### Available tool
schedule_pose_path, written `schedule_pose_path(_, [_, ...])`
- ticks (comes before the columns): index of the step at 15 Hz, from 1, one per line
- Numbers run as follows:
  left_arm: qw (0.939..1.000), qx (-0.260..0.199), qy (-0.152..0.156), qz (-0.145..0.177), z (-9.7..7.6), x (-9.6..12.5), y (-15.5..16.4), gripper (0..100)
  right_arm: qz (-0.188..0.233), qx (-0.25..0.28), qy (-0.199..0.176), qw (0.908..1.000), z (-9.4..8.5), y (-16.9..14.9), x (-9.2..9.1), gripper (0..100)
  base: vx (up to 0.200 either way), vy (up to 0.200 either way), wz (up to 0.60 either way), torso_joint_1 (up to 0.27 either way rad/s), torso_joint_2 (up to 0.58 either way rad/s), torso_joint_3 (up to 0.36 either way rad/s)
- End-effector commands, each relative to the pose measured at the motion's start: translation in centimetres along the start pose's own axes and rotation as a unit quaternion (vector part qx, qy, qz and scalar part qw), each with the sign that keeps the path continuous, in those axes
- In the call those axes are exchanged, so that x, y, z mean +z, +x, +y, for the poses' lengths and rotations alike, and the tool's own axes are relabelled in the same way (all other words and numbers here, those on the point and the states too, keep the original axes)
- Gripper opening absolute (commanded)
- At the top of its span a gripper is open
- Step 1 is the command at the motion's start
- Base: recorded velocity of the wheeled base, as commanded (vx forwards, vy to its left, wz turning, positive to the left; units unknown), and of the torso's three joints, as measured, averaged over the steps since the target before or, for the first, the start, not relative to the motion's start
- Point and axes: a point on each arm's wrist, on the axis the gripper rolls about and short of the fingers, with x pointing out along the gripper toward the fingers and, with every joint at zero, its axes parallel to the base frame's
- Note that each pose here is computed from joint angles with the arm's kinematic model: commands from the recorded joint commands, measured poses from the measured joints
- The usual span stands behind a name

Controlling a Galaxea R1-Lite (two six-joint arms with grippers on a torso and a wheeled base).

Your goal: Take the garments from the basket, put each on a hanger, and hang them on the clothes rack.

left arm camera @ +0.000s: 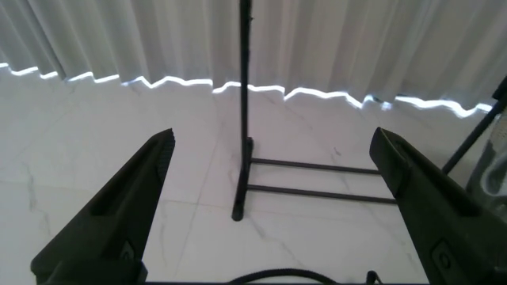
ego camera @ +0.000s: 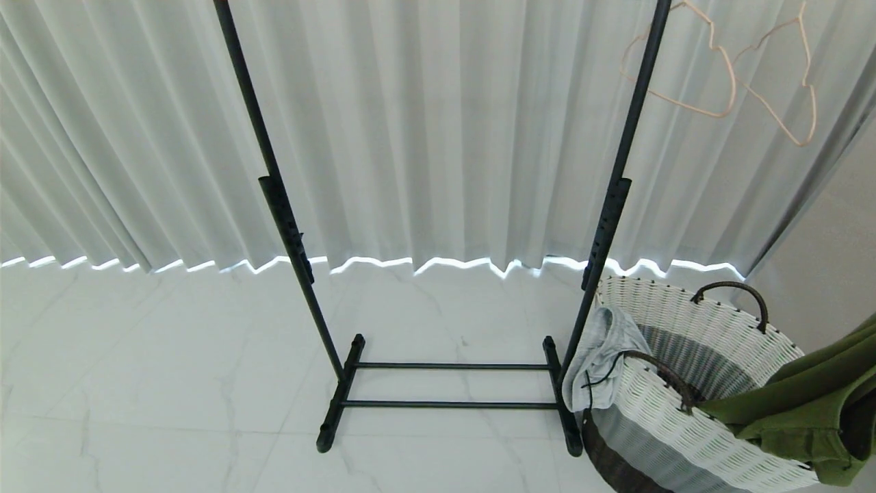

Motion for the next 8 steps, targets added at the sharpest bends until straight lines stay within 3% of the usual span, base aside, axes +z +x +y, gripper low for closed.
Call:
schedule_pose_path(1, [1.0000, 0.001, 0.000, 0.000, 0.00, 0.01, 0.00, 100, 0.003, 0.002, -0.001, 1.0000, 0.12, 0.16, -0.07, 0, 0.000, 0.200, 0.00, -0.002, 0.01, 0.002])
schedule_pose_path(2, [1.0000, 0.001, -0.001, 0.000, 0.00, -0.01, 0.00, 100, -0.001, 0.008, -0.003, 1.0000, 0.20, 0.19, 0.00, 0, 0.000, 0.200, 0.00, 0.002, 0.00, 0.007])
schedule_pose_path(8, [1.0000, 0.001, -0.006, 0.000, 0.00, -0.01, 0.00, 100, -0.041, 0.062, -0.008, 0.9972, 1.10, 0.45, 0.78, 0, 0.000, 0.000, 0.00, 0.000, 0.00, 0.000])
